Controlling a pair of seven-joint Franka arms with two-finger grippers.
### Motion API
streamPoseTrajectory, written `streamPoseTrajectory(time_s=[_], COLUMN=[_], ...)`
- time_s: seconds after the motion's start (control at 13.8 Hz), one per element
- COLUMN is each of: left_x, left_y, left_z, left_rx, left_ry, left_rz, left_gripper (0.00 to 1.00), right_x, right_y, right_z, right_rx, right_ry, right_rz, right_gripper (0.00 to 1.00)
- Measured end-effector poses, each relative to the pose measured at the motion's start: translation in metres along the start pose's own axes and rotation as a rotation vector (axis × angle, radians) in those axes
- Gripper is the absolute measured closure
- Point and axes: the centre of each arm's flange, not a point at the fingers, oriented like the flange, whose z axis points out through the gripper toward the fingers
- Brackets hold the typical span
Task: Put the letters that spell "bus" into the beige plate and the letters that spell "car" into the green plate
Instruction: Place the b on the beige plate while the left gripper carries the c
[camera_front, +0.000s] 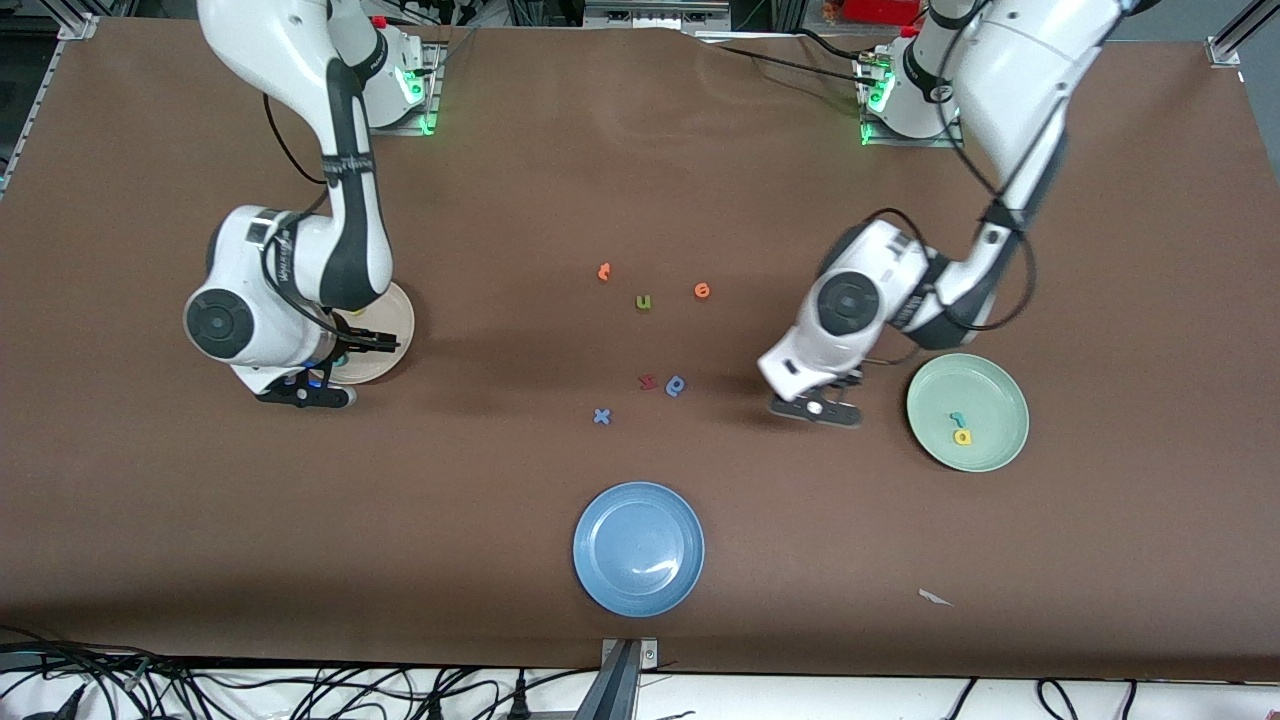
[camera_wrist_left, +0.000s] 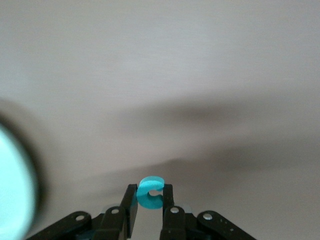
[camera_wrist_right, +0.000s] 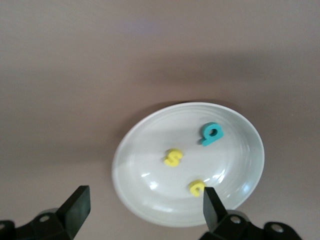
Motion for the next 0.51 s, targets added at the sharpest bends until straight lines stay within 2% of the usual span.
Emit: streamPoseTrajectory(time_s=[0.22,0.36,0.51], left_x=[0.004,0.005,0.000], left_y=[-0.087,-0.138,-0.182], left_z=[-0.001,-0.002,0.003], left_rx=[0.006,0.006,0.012], left_ry=[-0.039,-0.057,-0.085], left_rz=[0.060,0.089,0.131], left_gripper=[0.76,0.76,0.76], right_x=[-0.005,-0.017,-0.035], right_y=[0.002,-0.003,-0.013], right_z=[-0.087,-0.142,-0.179], right_rx=[0.042,0.056,0.025], right_ry=[0.011,-0.005,-0.025], right_rz=[-0.068,-0.108,-0.147], right_gripper=[0.00,0.00,0.00])
